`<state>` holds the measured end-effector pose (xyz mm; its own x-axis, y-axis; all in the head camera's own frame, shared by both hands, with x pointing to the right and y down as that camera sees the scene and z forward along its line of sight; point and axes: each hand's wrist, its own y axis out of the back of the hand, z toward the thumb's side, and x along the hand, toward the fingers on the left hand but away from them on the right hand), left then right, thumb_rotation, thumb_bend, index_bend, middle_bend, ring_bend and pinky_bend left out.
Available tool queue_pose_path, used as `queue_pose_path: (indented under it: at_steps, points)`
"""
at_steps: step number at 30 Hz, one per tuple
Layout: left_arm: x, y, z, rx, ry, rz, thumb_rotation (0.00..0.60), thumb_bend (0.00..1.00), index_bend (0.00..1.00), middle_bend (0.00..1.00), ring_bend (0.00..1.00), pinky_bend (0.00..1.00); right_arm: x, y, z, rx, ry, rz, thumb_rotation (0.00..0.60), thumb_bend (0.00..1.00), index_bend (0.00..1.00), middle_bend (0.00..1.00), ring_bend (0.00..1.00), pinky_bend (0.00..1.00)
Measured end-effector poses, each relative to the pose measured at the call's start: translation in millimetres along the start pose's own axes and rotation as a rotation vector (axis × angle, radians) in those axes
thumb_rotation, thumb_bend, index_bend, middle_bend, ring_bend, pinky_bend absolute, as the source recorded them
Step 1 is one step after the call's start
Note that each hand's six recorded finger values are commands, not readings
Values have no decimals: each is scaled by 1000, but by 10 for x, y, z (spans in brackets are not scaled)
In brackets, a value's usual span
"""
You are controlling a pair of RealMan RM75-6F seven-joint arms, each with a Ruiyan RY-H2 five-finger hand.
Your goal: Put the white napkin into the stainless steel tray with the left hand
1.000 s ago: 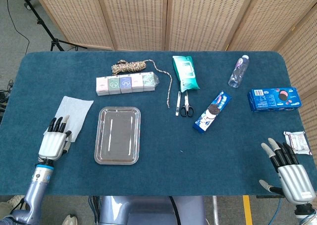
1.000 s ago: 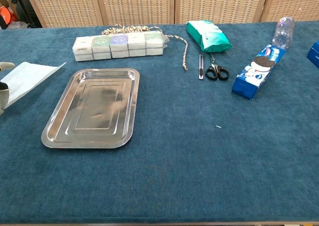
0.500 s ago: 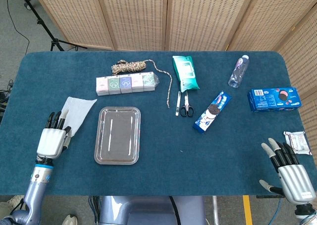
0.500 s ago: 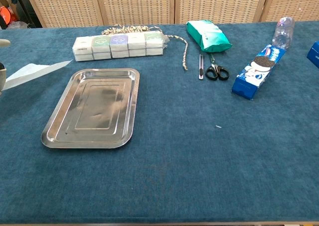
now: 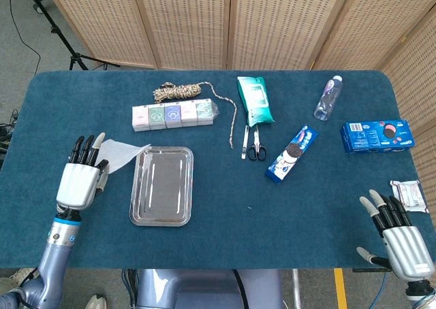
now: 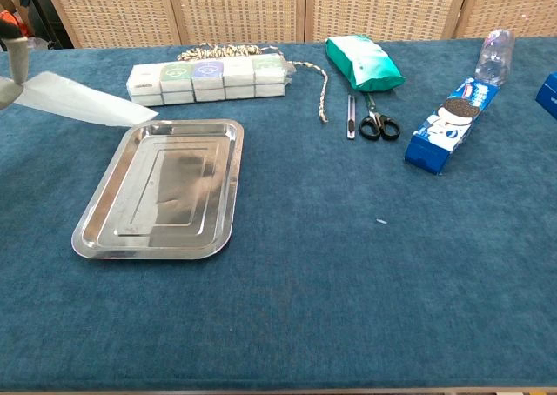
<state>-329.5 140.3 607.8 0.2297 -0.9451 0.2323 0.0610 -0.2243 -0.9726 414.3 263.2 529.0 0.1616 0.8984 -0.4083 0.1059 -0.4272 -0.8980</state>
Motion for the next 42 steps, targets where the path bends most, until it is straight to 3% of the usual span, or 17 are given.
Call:
queue_pose_path:
  at_steps: [7, 27, 33, 42]
  points:
    - [103, 232, 209, -6, -37, 50, 600, 465, 886, 18, 0, 0, 1, 8, -6, -3, 0, -1, 600, 0, 0, 0, 0, 0]
    - [119, 301, 716, -115, -59, 35, 600, 472, 887, 19, 0, 0, 11, 26, -11, -6, 2, -7, 600, 0, 0, 0, 0, 0]
    - [89, 209, 840, -127, -48, -7, 600, 475, 887, 19, 0, 0, 13, 29, -12, -7, 3, -6, 600, 0, 0, 0, 0, 0]
    - [41, -16, 961, -181, 14, -122, 600, 481, 888, 19, 0, 0, 27, 45, -14, -9, 5, -12, 600, 0, 0, 0, 0, 0]
